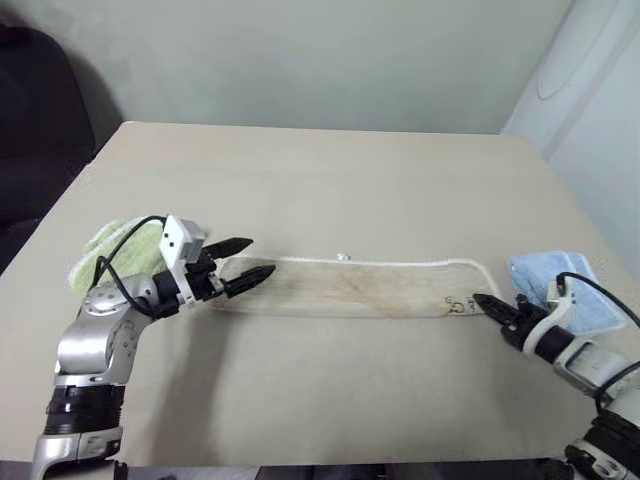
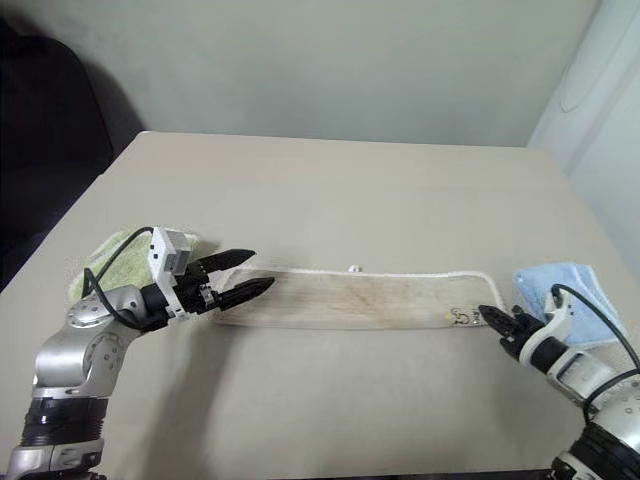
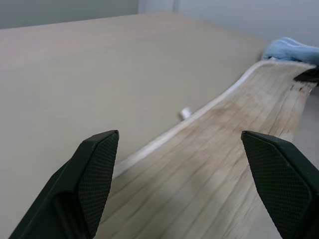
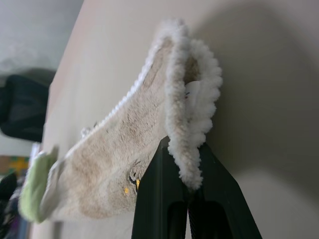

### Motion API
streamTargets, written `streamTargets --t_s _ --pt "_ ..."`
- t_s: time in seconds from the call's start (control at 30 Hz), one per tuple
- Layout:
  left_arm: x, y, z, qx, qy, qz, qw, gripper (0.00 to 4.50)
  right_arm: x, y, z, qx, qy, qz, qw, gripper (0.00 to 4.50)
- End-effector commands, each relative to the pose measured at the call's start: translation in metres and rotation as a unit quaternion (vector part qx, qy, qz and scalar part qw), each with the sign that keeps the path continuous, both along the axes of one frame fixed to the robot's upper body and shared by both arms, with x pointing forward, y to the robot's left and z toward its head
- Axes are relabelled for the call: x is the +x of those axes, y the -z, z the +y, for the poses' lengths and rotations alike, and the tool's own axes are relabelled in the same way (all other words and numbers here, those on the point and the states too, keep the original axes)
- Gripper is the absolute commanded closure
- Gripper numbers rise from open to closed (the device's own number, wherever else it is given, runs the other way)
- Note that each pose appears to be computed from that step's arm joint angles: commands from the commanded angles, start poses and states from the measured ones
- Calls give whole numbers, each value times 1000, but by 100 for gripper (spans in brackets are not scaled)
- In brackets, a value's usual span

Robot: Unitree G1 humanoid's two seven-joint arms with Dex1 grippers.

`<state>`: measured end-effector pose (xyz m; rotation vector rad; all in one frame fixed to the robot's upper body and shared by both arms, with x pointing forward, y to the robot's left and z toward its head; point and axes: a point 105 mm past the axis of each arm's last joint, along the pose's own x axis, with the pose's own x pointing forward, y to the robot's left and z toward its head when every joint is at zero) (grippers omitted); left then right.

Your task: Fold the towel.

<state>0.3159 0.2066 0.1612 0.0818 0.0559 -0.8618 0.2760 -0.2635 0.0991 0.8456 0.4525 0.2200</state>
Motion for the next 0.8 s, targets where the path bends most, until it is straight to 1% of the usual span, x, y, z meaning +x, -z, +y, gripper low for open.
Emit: streamTargets --t_s 0.03,0.13,0.2,0.27,0.37,0.43,0.5,0.57,0.67,0.73,0.8 --pt "2 -12 2 -5 -2 -24 1000 23 -3 -31 -27 -43 26 -53 997 446" --pt "3 -11 0 -5 -1 -23 1000 23 0 -57 -33 -111 5 -84 990 446" --pt "4 -11 -1 -4 0 -24 1000 23 3 -78 -24 -167 -37 -114 979 446" --pt "7 -11 -2 -5 2 -25 1000 23 6 -92 -9 -227 -86 -136 961 446" --pt "9 -12 -4 -5 4 -29 1000 23 10 -102 24 -293 -178 -160 926 446" --pt "10 -12 -6 -6 5 -31 999 23 9 -101 55 -322 -253 -174 896 446" --pt "10 -12 -8 -7 5 -33 999 23 10 -95 75 -345 -299 -174 873 446" --pt "10 -12 -9 -9 5 -35 999 23 16 -87 89 -364 -325 -167 857 446" --pt "10 -11 -10 -12 2 -37 999 23 20 -74 115 -372 -377 -167 832 446" --pt "10 -10 -11 -14 0 -38 999 23 22 -61 128 -389 -404 -159 812 446" --pt "9 -10 -13 -18 -1 -41 999 23 27 -44 135 -400 -416 -145 803 446"
